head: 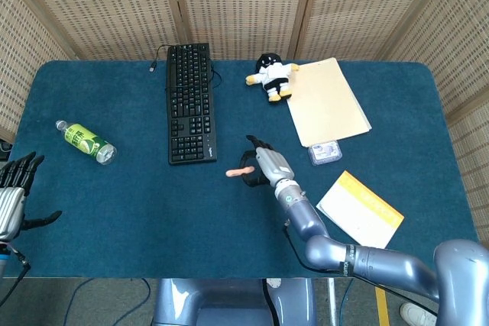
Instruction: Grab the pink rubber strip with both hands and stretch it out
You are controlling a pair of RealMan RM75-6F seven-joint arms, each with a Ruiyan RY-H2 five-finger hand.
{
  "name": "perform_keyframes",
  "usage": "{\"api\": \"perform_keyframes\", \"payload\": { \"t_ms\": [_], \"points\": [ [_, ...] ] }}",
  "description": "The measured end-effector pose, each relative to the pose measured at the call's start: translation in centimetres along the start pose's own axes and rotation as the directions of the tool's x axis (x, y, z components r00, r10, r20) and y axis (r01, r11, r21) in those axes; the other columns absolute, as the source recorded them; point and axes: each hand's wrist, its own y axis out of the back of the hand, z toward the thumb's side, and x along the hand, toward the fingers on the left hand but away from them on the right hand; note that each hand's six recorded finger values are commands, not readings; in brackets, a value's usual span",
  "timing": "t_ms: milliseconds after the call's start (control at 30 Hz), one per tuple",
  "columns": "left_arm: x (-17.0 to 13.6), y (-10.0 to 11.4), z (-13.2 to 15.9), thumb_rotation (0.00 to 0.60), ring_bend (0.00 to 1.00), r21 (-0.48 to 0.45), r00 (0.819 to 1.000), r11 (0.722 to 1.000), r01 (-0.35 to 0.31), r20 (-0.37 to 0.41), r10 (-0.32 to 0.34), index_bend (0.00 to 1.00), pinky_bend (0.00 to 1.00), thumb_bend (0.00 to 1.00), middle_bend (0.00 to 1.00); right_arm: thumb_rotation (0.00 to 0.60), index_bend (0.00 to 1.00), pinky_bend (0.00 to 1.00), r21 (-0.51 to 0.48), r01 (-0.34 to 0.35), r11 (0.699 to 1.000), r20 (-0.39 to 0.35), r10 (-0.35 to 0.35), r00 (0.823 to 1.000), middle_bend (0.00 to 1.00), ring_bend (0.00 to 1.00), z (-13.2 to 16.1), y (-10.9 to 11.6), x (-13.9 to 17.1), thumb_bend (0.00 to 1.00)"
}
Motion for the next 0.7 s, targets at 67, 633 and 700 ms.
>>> {"api": "perform_keyframes", "payload": {
  "t_ms": [67,633,700],
  "points": [
    [0.7,0.7,0.8,0.600,0.00,0.020,0.999,1.000,-0.015,0.043,0.014,0.00,0.00,0.00,0.00,0.600,0.65,0.00,-0.037,-0.020,0.999,-0.011,0.019,1.000,0.10,0.00,1.2,-0.3,-0.2,0.59],
    [8.2,1.8,12.4,0.600,0.00,0.166,0.887,0.985,-0.054,0.461,-0.029,0.23,0.00,0.03,0.00,0.600,0.66,0.00,-0.220,-0.188,0.957,-0.085,0.173,0.981,0.11,0.00,9.7,-6.9,-2.0,0.59],
    [8.3,1.0,13.6,0.600,0.00,0.159,0.873,0.987,-0.033,0.485,-0.049,0.28,0.00,0.06,0.00,0.600,0.66,0.00,-0.218,-0.180,0.959,-0.077,0.167,0.983,0.11,0.00,9.4,-7.0,-2.1,0.59]
  ]
}}
